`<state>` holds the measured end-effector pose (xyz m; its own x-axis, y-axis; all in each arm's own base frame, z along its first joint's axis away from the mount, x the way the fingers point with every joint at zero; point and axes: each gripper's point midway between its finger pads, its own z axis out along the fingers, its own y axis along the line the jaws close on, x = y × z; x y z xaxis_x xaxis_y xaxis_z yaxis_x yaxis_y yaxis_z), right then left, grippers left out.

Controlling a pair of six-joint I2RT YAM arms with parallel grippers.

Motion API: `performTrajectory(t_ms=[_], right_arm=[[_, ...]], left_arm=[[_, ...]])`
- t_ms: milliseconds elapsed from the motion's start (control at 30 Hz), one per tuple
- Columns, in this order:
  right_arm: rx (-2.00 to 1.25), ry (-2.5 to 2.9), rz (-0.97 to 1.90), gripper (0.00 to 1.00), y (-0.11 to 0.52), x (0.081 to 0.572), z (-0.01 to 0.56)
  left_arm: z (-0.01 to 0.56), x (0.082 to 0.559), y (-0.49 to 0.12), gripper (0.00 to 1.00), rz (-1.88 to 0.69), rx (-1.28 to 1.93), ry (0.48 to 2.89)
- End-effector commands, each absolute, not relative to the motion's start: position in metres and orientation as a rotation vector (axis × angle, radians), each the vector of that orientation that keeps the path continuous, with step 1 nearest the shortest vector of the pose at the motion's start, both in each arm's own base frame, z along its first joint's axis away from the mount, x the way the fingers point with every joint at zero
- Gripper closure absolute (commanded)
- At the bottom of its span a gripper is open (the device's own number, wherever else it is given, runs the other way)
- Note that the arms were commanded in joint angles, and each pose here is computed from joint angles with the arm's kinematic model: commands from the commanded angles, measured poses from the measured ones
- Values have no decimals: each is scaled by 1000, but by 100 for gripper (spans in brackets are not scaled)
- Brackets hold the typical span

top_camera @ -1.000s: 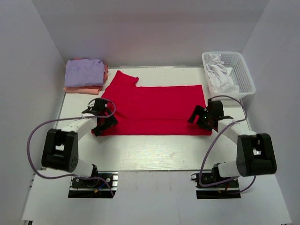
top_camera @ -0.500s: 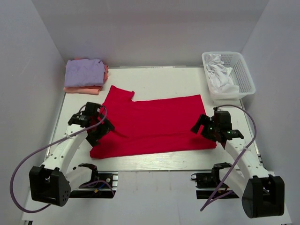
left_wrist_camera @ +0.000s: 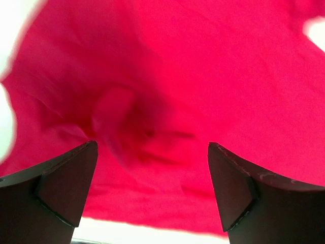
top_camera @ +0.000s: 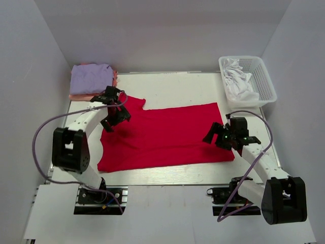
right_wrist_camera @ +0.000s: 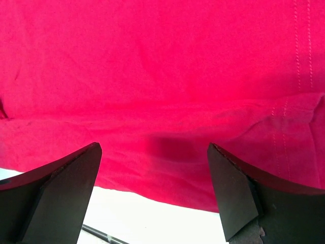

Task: Fold and stack the t-shirts
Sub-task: Fold the flattened tshirt in 1/3 of the way

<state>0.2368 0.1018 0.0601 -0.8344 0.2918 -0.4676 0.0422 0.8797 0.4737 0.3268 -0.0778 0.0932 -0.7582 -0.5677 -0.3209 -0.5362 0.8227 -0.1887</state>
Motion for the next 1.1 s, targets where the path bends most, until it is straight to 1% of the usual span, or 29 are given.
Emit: performTrajectory(t_ms=[0,133,200,233,267,300,333,367,400,433,500,567,600,633,700,733,833,967,1033,1067], right_arm=[[173,2426,661,10,110,254,81],[170,2446,669,10,111,252,77],[163,2442,669,10,111,253,78],[171,2437,657,10,109,254,78],[173,2446,651,10,108,253,76],[173,2445,650,10,108,254,76],[177,2444,645,10,107,254,77],[176,2448,646,10,108,254,77],[179,2448,640,10,107,254,77],[183,2447,632,10,106,255,77],[183,2449,630,10,106,254,78],[187,2453,625,10,105,253,77],[187,2451,625,10,105,254,78],[184,2452,628,10,106,253,77],[184,2449,631,10,106,254,78],[184,2447,635,10,106,254,79],[184,2449,646,10,108,253,79],[152,2449,659,10,110,251,79],[145,2443,661,10,110,251,80],[142,2443,666,10,110,250,80]], left_arm=[[91,342,-47,2,136,-839,2575],[74,331,-28,8,348,-891,2615],[68,329,-27,8,348,-891,2615],[62,330,-31,14,314,-865,2632],[60,331,-41,17,227,-799,2670],[55,337,-48,19,158,-765,2654],[54,338,-53,27,111,-735,2653],[52,335,-60,31,42,-681,2672],[50,343,-64,35,3,-661,2649],[53,344,-66,44,-23,-636,2639],[50,342,-68,58,-33,-609,2651],[50,343,-65,82,-16,-612,2645],[49,341,-61,92,-6,-627,2652],[49,340,-63,100,-18,-625,2656],[53,347,-66,100,-52,-529,2639],[59,359,-78,100,-152,-461,2596],[76,367,-94,100,-314,-302,2508],[96,363,-94,100,-332,-182,2432],[107,358,-86,100,-296,-195,2386],[107,357,-80,95,-260,-224,2375]])
